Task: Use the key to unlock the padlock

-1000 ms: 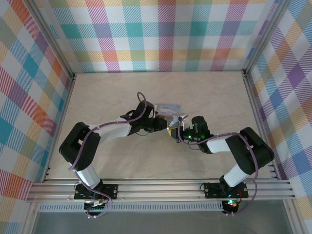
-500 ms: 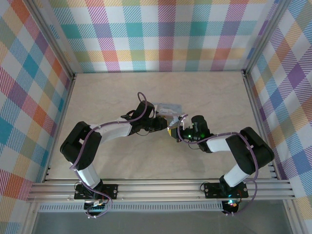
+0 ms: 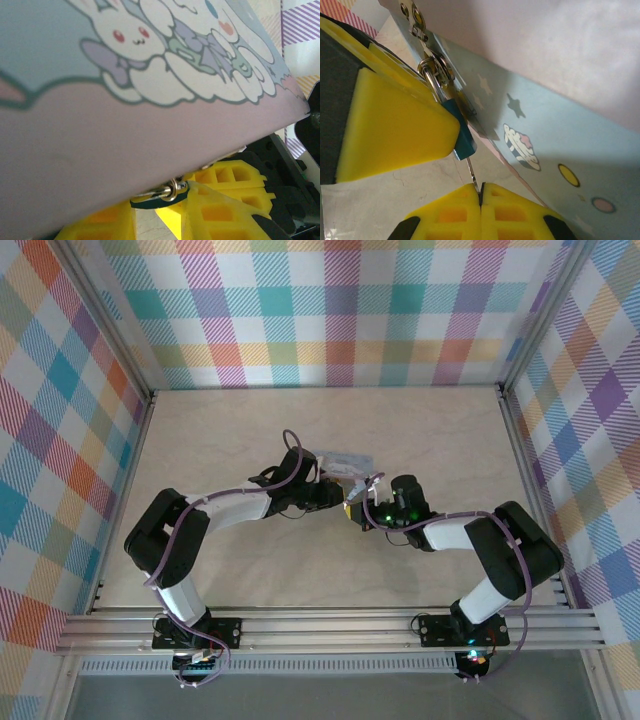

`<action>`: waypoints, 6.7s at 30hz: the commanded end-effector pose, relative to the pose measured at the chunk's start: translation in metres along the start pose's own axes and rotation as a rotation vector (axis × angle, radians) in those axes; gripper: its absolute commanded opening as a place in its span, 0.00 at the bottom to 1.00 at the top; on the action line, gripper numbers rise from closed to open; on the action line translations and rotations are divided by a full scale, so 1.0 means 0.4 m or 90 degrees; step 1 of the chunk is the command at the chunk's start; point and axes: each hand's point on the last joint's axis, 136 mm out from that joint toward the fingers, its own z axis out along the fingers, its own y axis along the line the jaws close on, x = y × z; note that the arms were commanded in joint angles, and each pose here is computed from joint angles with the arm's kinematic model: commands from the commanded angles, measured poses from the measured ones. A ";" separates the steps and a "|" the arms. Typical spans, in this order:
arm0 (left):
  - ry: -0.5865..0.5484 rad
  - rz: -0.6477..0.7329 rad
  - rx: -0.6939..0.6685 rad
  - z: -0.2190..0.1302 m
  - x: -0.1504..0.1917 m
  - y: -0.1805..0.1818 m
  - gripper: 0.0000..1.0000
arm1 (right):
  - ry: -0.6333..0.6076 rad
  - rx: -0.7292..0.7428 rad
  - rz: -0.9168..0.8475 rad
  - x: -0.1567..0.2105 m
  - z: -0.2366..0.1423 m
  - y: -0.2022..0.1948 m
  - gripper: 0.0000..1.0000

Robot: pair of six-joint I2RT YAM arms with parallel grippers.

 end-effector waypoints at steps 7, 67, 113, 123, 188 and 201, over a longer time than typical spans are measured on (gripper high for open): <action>0.064 0.009 0.009 0.031 0.066 -0.008 0.23 | -0.112 -0.051 -0.064 -0.159 -0.008 0.090 0.00; 0.067 0.001 0.030 0.017 0.065 -0.030 0.23 | -0.033 0.020 -0.017 -0.110 -0.049 0.072 0.00; 0.010 -0.167 0.039 0.025 0.007 -0.010 0.22 | -0.100 0.051 0.031 -0.047 -0.117 0.018 0.00; -0.020 -0.197 0.052 0.005 -0.018 -0.024 0.22 | -0.182 0.086 0.078 -0.071 -0.125 -0.019 0.00; -0.024 -0.217 0.053 0.012 -0.035 -0.031 0.21 | -0.191 0.008 0.124 -0.036 -0.065 -0.002 0.00; -0.021 -0.219 0.051 0.012 -0.031 -0.028 0.21 | -0.214 0.007 0.127 -0.053 -0.071 -0.002 0.00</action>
